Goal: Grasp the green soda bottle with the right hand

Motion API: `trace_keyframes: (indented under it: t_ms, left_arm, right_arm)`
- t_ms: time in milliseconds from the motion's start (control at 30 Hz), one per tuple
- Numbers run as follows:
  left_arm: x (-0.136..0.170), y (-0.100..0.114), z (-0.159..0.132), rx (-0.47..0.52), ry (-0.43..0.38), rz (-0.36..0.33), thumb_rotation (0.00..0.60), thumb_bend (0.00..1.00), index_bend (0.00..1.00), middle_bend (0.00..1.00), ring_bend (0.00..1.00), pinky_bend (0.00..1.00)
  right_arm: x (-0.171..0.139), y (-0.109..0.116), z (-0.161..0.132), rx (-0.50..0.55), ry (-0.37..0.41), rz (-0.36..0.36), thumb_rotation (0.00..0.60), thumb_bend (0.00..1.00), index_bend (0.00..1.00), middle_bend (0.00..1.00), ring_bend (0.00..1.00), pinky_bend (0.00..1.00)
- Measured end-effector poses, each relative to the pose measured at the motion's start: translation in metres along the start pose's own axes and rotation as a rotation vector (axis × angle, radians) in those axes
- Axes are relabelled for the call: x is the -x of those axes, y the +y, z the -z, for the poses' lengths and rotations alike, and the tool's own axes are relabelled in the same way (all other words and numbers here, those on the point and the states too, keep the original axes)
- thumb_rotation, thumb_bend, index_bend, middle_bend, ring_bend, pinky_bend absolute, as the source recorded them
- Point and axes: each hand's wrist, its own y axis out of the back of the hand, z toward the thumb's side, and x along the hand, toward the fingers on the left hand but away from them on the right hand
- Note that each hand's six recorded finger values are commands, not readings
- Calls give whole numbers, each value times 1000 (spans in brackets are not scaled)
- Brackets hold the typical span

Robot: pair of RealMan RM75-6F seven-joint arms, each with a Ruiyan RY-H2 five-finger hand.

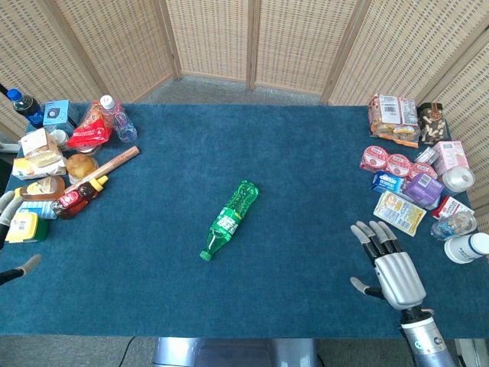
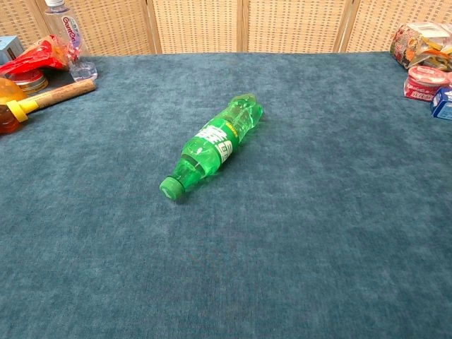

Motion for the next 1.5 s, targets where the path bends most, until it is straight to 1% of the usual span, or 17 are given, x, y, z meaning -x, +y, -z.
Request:
trace_keyframes:
  t_ms: [200, 300, 433, 533, 700, 867, 900, 1033, 1067, 1167, 1333, 1500]
  left_arm:
    - [2, -1, -4, -4, -8, 4, 600, 18, 0, 0, 0, 233]
    - [2, 1, -5, -8, -12, -4, 600, 18, 0, 0, 0, 233]
    - [2, 4, -7, -5, -20, -14, 600, 19, 0, 0, 0, 233]
    - [2, 5, -9, -3, -24, -16, 600, 18, 0, 0, 0, 232]
    - [2, 6, -9, -3, -21, -22, 600, 18, 0, 0, 0, 233]
    - [2, 4, -7, -9, -14, -18, 600, 18, 0, 0, 0, 233]
    - [2, 3, -7, -9, -12, -15, 600, 18, 0, 0, 0, 233]
    - [1, -2, -4, -15, -2, -2, 600, 18, 0, 0, 0, 233]
    - [0, -3, -3, -17, 1, 2, 600, 17, 0, 0, 0, 233]
    - [-1, -6, -1, -22, 8, 10, 600, 18, 0, 0, 0, 234]
    - [-2, -12, 1, -28, 16, 25, 600, 18, 0, 0, 0, 233]
    - [-2, -15, 3, -28, 21, 33, 600, 19, 0, 0, 0, 233]
  right_arm:
    - [0, -2, 2, -15, 5, -15, 600, 178, 45, 0, 0, 0]
    - [1, -7, 3, -35, 15, -39, 600, 178, 44, 0, 0, 0]
    - [11, -13, -3, -73, 73, -83, 600, 180, 45, 0, 0, 0]
    - [27, -18, -14, -102, 150, -109, 600, 179, 48, 0, 0, 0]
    - [63, -28, -39, -158, 306, -142, 600, 180, 70, 17, 0, 0]
    - [105, -41, -67, -220, 450, -134, 600, 178, 95, 51, 0, 0]
    - [111, -43, -71, -226, 468, -132, 600, 173, 98, 53, 0, 0]
    - [139, -53, -86, -232, 521, -129, 600, 159, 100, 55, 0, 0]
    - [151, -56, -92, -227, 536, -131, 600, 159, 100, 55, 0, 0]
    - [170, -59, -106, -224, 568, -130, 600, 160, 99, 55, 0, 0]
    - [190, -63, -128, -233, 611, -137, 600, 156, 88, 55, 0, 0]
    - [208, -73, -147, -266, 642, -167, 600, 156, 85, 56, 0, 0]
